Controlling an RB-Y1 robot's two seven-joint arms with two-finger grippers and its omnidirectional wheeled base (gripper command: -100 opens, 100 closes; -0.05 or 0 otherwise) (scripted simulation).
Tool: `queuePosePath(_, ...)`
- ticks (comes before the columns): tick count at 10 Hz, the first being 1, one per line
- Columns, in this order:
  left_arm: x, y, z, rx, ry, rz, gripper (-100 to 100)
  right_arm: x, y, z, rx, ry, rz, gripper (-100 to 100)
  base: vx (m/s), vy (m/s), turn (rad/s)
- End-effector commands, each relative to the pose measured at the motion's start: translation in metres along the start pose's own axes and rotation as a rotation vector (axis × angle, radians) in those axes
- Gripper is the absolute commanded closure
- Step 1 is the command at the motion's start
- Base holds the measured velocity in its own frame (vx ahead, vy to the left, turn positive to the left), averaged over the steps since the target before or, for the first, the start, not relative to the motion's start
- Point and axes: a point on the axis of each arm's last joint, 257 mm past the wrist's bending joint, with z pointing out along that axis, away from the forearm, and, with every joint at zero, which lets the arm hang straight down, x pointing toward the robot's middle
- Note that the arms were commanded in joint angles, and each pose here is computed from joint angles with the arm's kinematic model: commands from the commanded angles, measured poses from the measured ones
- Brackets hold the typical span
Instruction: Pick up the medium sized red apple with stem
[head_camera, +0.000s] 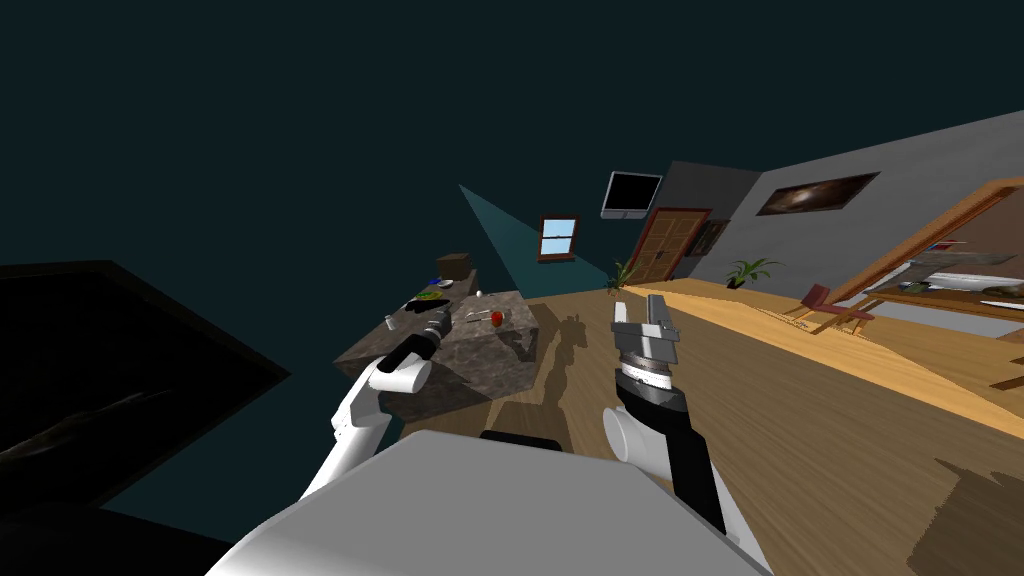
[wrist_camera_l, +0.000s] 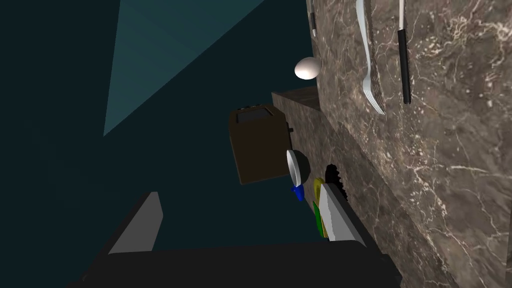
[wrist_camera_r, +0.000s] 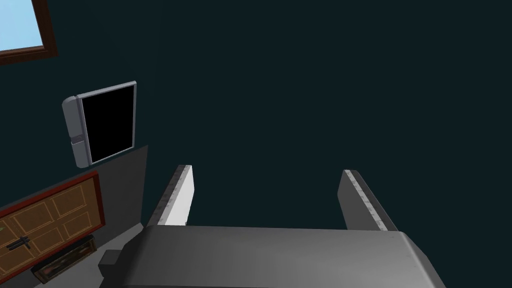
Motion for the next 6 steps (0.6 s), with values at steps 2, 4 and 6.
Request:
queuePosePath(2,0.001,0.007,0.004,-0.049,0.004,-0.004,-100,0.000,0.000,0.000,0.000,0.000,0.000,0,-0.001,-0.006,-0.045)
queuePosePath(4,0.001,0.018,0.003,-0.095,0.000,-0.004,-100,0.000,0.000,0.000,0.000,0.000,0.000,0,0.000,-0.002,-0.035)
queuePosePath(6,0.003,0.023,0.006,-0.134,0.005,-0.008,-100,0.000,0.000,0.000,0.000,0.000,0.000,0,0.004,-0.004,-0.090)
